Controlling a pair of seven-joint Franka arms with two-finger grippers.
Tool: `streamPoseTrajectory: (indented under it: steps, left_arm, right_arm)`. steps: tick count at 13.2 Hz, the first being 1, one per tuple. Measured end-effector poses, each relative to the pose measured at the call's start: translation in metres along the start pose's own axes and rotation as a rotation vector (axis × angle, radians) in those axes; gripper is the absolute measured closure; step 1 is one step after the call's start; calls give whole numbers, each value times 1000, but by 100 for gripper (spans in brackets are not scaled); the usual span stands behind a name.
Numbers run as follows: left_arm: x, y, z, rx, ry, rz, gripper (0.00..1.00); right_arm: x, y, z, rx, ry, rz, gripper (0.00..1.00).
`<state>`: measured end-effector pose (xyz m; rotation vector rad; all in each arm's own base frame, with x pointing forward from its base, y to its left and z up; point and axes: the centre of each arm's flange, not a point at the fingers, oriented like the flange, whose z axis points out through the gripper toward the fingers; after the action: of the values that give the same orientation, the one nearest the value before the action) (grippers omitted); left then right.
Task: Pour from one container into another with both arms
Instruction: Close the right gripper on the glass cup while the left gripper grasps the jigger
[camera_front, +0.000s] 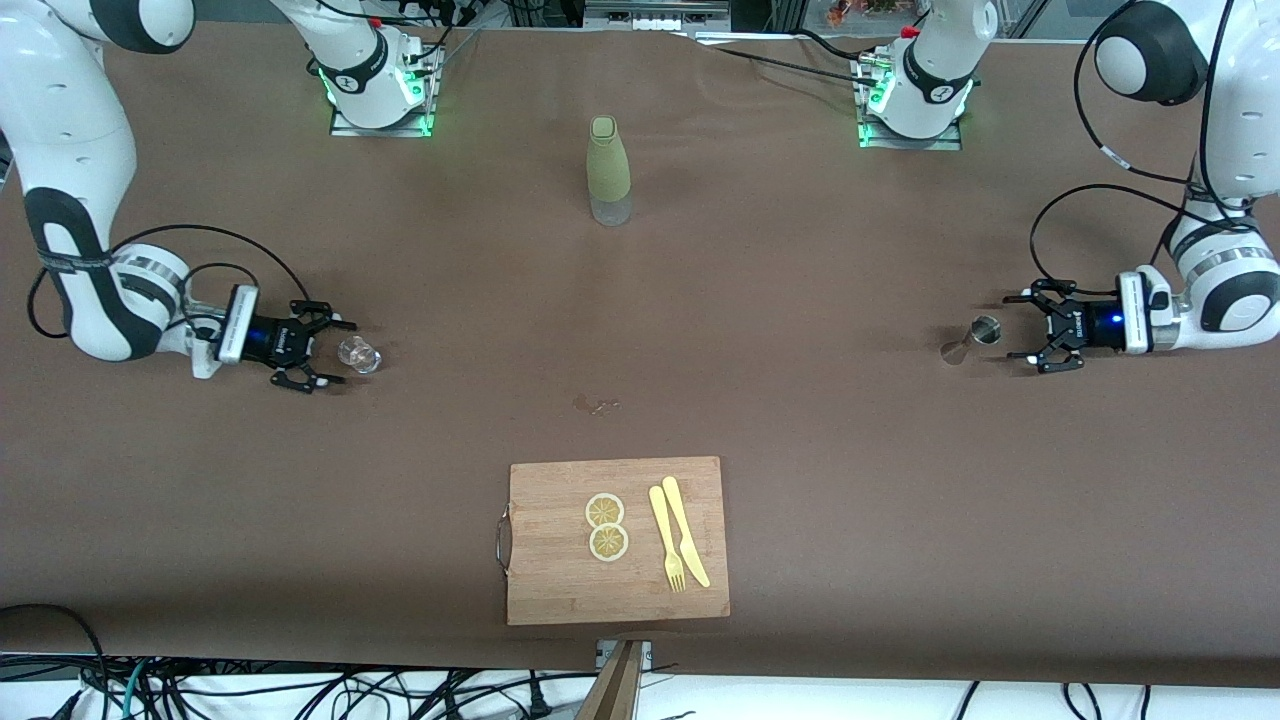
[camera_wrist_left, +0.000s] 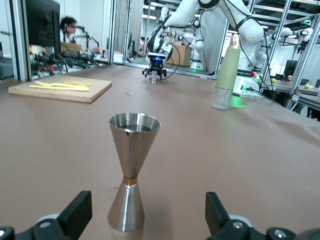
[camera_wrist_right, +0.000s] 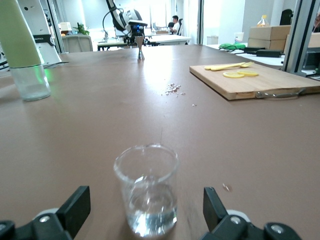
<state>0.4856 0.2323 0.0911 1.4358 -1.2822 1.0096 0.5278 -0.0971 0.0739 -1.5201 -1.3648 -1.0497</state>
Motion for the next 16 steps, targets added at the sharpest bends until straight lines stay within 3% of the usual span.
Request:
streamPoseTrajectory:
  steps: [7,11,14,16]
  left_arm:
    - [-21,-10,43,29,96,34,0]
    - [-20,-12,47,27,101,41,0]
    - [-20,-13,50,23,107,44,0]
    - [-19,-13,51,22,108,45,0]
  right_arm:
    - [-13,-5,30,10,35,19,4]
    - [-12,-5,32,13,51,21,52]
    - [-15,-8,40,37,99,30,85]
    - [-11,-3,42,51,127,31,88]
